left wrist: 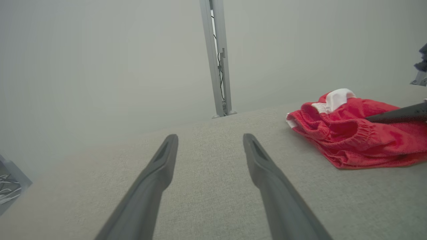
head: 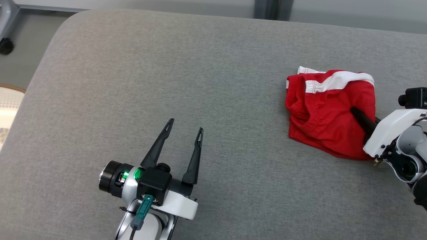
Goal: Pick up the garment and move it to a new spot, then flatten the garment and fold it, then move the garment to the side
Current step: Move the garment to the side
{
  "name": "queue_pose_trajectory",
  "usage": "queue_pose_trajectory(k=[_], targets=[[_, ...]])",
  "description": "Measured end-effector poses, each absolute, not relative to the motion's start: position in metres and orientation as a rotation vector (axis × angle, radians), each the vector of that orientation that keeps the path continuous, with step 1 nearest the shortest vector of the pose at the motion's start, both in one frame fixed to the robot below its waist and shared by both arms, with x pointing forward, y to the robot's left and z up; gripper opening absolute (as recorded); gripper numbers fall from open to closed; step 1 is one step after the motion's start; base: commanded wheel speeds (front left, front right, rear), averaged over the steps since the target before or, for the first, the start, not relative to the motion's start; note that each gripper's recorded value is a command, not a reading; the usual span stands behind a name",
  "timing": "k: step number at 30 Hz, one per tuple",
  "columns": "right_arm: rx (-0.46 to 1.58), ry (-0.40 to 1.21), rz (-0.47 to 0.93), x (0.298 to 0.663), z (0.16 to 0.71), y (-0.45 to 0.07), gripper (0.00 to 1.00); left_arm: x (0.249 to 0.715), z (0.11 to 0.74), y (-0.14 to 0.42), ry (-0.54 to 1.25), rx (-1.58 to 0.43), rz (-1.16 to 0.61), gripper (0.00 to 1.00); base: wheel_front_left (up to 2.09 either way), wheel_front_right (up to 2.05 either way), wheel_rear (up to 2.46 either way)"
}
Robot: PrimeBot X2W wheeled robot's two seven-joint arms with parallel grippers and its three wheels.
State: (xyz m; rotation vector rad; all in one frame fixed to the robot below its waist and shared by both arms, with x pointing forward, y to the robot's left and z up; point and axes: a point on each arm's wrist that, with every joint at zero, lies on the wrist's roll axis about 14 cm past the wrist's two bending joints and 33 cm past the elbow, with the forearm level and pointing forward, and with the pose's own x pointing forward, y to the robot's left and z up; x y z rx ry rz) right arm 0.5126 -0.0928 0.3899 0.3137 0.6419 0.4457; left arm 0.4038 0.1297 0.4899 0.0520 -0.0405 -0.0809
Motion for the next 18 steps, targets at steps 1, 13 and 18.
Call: queue_pose_trajectory(k=[1, 13, 18], targets=[[0.299, 0.635, 0.443, 0.512, 0.392, -0.097, 0.0, 0.404, 0.489, 0.126, -0.038, 0.049, -0.096, 1.0, 0.0, 0.0, 0.0], [0.14, 0.569, 0.341, 0.502, 0.417, -0.181, 0.0, 0.418, 0.484, 0.049, -0.047, 0.007, -0.337, 1.0, 0.0, 0.0, 0.0], [0.091, 0.549, 0.267, 0.498, 0.425, -0.226, 0.0, 0.429, 0.485, 0.011, -0.065, -0.015, -0.449, 1.0, 0.0, 0.0, 0.0]])
